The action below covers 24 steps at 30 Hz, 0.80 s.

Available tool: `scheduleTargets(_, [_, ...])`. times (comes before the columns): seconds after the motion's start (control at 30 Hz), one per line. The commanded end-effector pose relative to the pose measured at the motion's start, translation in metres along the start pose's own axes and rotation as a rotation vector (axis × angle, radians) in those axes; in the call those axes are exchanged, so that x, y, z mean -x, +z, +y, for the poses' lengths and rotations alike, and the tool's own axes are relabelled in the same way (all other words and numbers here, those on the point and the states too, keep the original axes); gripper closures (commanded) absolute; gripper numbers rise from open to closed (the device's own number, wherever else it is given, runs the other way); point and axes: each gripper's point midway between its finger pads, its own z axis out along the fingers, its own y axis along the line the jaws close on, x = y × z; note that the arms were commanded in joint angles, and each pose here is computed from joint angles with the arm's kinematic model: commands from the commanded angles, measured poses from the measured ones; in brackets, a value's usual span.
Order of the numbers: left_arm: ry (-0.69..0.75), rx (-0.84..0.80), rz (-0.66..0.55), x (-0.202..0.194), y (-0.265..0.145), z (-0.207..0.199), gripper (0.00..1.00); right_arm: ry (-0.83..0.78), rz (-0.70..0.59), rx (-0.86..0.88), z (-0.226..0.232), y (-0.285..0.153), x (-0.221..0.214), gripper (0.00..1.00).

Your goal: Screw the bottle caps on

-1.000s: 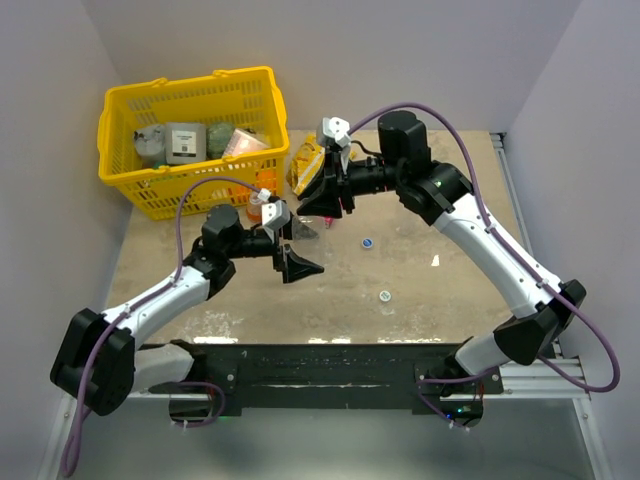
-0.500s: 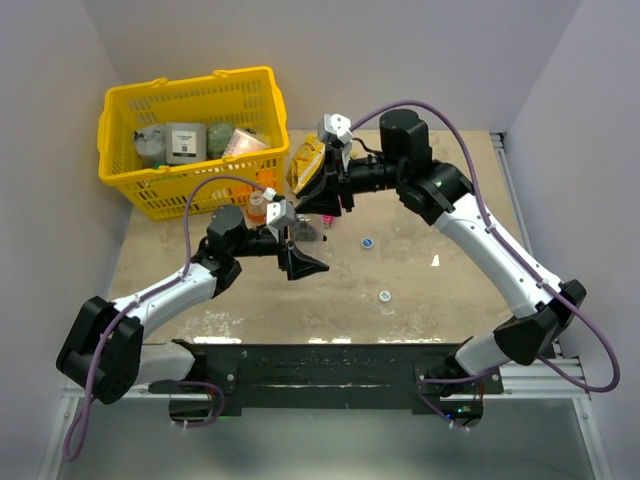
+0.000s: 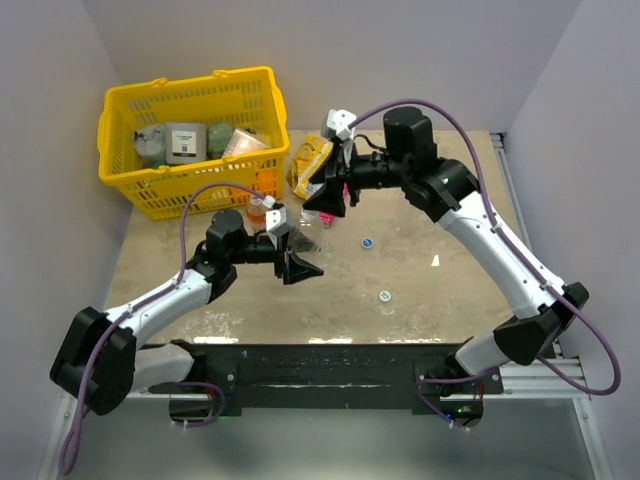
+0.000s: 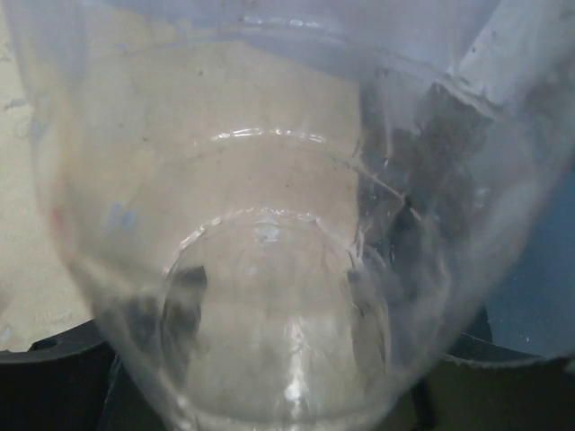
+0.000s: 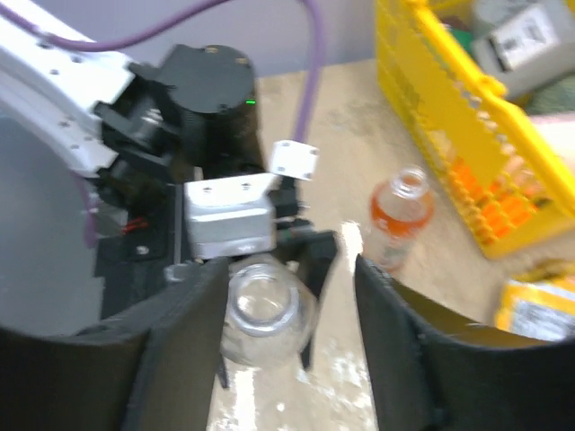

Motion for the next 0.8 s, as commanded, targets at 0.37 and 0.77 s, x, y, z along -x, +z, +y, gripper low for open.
scheduleTargets(0.37, [0.155,0.249,0.188,-0.041,-0.047,0.033,1.0,-0.404,0.62,-0.02,-0.07,-0.071,-0.168,0.36])
scheduleTargets(0.77, [0.111,0.479,0.144,-0.024,-0.088,0.062,1.0,-0.723,0.972,0.289,-0.128,-0.06,-0.288,0.35])
